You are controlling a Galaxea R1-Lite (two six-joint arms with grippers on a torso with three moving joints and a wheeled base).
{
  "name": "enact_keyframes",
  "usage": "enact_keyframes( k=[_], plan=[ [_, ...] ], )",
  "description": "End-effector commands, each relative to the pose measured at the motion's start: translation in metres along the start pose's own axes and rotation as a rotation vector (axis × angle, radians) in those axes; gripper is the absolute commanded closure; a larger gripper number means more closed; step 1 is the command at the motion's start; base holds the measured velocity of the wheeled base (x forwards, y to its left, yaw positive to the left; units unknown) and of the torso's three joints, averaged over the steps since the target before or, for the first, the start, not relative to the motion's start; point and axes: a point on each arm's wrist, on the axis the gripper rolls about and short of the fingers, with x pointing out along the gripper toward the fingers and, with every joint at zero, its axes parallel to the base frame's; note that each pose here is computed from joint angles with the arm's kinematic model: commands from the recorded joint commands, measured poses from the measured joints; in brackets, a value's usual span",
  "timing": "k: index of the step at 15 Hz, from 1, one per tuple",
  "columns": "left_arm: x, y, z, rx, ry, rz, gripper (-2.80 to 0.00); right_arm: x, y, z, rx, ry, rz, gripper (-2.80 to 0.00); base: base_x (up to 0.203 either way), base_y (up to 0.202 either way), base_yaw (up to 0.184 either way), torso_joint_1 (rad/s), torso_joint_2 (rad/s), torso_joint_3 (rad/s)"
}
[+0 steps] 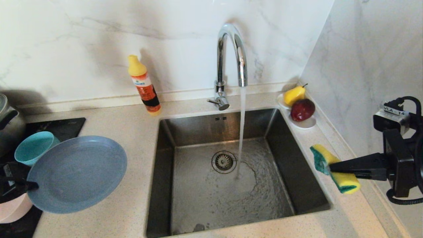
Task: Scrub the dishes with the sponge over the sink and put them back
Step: Wash the plate
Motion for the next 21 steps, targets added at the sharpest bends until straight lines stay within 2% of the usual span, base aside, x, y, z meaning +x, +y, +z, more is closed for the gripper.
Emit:
enact_keyframes(
  k=[1, 4, 6, 8, 10, 12, 14, 17, 19, 21],
  plan=[
    [-0.034, -0.008, -0.022, 0.154, 0.003, -0.007, 0.0, -0.002, 0.001, -0.002, 0.003, 0.0, 0.004, 0.0, 0.0, 0.0, 0.0, 0.0, 0.0, 0.0],
    [-0.036, -0.011, -0.046, 0.314, 0.078, -0.044, 0.0, -0.004, 0.0, -0.004, 0.006, -0.002, 0.003, 0.0, 0.0, 0.0, 0.0, 0.0, 0.0, 0.0],
    [-0.03, -0.02, -0.056, 0.401, 0.123, -0.115, 0.0, -0.005, 0.001, -0.005, 0.005, -0.006, 0.004, 0.0, 0.0, 0.0, 0.0, 0.0, 0.0, 0.0],
    [-0.019, -0.035, -0.059, 0.457, 0.182, -0.194, 0.0, -0.007, 0.0, -0.005, 0.006, -0.012, 0.004, 0.0, 0.0, 0.0, 0.0, 0.0, 0.0, 0.0],
    [-0.001, -0.056, -0.053, 0.459, 0.203, -0.27, 0.0, -0.009, 0.001, -0.007, 0.001, -0.018, 0.006, 0.0, 0.0, 0.0, 0.0, 0.0, 0.0, 0.0],
    [0.013, -0.087, -0.044, 0.452, 0.185, -0.347, 0.0, -0.01, 0.001, -0.009, -0.002, -0.021, 0.009, 0.0, 0.0, 0.0, 0.0, 0.0, 0.0, 0.0],
    [0.022, -0.12, -0.042, 0.468, 0.19, -0.395, 0.0, -0.013, 0.003, -0.011, -0.008, -0.029, 0.012, 0.0, 0.0, 0.0, 0.0, 0.0, 0.0, 0.0],
    [0.054, -0.174, -0.055, 0.475, 0.205, -0.375, 0.0, -0.021, 0.006, -0.019, -0.019, -0.043, 0.021, 0.0, 0.0, 0.0, 0.0, 0.0, 0.0, 0.0],
    [0.072, -0.212, -0.072, 0.458, 0.152, -0.388, 0.0, -0.028, 0.01, -0.024, -0.037, -0.062, 0.032, 0.0, 0.0, 0.0, 0.0, 0.0, 0.0, 0.0],
    [0.084, -0.238, -0.089, 0.441, 0.135, -0.422, 0.0, -0.031, 0.013, -0.026, -0.018, -0.077, 0.04, 0.0, 0.0, 0.0, 0.0, 0.0, 0.0, 0.0]
  ],
)
